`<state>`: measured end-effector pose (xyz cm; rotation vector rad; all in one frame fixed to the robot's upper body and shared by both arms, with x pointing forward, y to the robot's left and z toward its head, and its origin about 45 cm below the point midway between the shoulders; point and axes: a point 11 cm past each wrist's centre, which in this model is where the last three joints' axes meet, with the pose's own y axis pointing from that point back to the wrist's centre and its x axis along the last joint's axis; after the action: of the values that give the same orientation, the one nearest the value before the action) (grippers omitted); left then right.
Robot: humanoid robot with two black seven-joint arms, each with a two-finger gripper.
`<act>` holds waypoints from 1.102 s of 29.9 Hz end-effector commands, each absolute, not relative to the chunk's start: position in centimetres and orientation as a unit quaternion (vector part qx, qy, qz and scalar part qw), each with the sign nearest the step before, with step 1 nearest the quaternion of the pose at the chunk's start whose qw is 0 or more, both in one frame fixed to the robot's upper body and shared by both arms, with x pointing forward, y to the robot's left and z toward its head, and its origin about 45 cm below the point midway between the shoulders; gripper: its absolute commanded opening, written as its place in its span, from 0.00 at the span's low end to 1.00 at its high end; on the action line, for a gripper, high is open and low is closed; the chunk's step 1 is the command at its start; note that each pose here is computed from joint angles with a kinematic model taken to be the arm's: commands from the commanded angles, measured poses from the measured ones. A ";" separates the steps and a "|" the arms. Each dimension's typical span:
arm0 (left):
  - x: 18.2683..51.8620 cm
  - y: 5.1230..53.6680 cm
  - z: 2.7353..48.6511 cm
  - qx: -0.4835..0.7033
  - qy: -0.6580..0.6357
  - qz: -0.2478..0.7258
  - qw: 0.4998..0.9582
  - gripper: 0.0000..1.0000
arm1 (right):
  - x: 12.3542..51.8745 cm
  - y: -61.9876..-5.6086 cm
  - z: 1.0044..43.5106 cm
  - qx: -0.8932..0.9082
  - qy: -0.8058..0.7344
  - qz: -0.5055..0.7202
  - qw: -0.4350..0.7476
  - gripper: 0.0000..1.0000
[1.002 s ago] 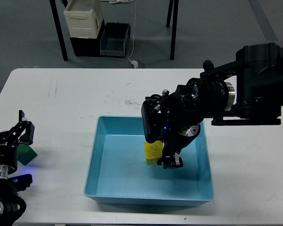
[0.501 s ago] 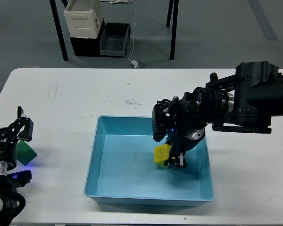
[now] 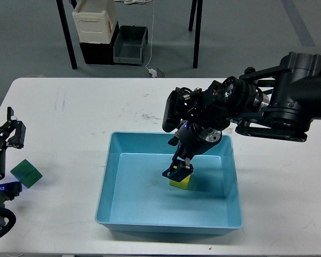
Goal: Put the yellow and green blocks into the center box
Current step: 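Raise the right gripper out of the bin and withdraw it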
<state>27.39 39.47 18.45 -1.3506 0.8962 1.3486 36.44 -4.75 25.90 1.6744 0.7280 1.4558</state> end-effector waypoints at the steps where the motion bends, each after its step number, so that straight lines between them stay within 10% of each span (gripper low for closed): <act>1: 28.0 40.6 19.7 -0.537 0.353 0.567 0.515 1.00 | 37.9 -3.9 29.9 0.697 0.206 0.594 0.344 0.97; 12: 29.5 43.2 22.8 -0.461 0.269 0.594 0.602 1.00 | 39.5 -1.6 38.9 0.802 -0.044 0.585 0.117 0.97; 26: 32.0 45.9 31.2 -0.194 -0.014 0.594 0.780 0.99 | 42.7 -7.3 38.6 0.854 -0.345 0.384 -0.054 0.97; 33: 34.5 45.2 33.9 -0.035 -0.182 0.604 0.775 0.97 | 44.8 -15.3 38.0 0.825 -0.484 0.269 -0.113 0.98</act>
<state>33.53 45.12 33.02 -0.2318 -0.2226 1.2638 44.43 -12.00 38.67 2.8138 -1.4676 1.0190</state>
